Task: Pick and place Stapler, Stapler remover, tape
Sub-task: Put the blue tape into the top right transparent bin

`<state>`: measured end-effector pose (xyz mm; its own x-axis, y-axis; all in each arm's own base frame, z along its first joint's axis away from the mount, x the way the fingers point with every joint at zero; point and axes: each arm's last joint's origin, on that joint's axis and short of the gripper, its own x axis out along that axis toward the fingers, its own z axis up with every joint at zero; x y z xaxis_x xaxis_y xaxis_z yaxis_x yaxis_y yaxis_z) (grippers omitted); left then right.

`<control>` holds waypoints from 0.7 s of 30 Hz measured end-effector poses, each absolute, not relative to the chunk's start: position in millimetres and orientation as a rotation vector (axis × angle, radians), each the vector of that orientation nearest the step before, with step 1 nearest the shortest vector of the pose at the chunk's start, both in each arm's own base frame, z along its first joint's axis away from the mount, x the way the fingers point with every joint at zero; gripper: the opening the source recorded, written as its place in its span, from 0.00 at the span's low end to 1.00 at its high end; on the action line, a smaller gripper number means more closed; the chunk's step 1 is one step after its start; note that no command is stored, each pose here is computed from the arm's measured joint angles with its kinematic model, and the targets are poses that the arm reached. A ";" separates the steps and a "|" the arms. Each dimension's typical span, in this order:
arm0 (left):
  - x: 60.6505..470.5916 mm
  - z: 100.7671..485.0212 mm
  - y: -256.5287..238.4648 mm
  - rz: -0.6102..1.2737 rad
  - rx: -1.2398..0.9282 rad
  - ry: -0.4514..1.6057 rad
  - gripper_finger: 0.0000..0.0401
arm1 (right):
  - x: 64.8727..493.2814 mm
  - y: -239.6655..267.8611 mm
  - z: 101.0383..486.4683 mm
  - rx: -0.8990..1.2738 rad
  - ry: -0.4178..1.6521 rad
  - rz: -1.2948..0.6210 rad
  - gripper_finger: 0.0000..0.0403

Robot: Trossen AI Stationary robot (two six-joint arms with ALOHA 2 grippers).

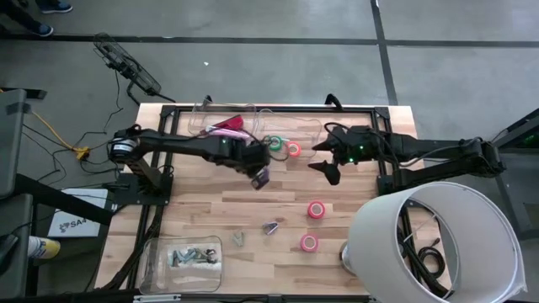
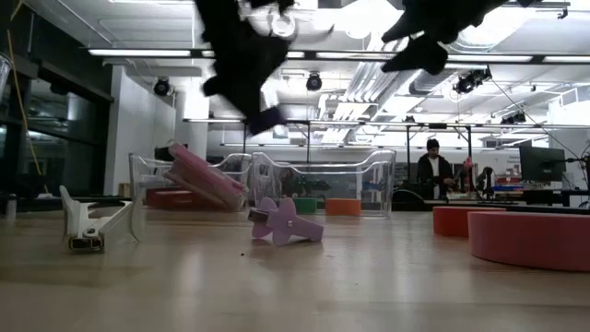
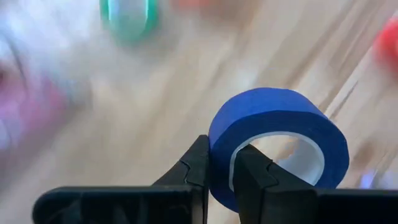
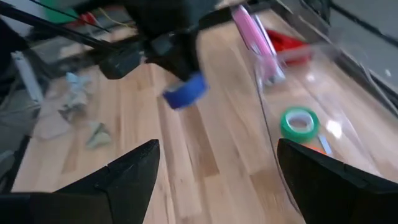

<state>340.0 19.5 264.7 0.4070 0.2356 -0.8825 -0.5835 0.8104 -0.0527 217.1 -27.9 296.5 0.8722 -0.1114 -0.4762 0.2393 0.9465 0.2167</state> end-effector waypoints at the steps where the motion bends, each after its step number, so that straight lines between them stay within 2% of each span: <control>1: 344.9 275.3 20.5 0.530 -0.354 0.969 0.09 | 218.0 -27.8 297.9 0.260 0.463 -0.172 0.78; 12: 363.7 354.5 25.1 0.478 -0.073 0.659 0.09 | 224.1 -25.7 311.6 0.114 0.322 -0.032 0.78; 21: 375.7 380.2 25.5 0.425 0.036 0.446 0.09 | 227.1 -27.2 322.7 0.064 0.204 -0.064 0.78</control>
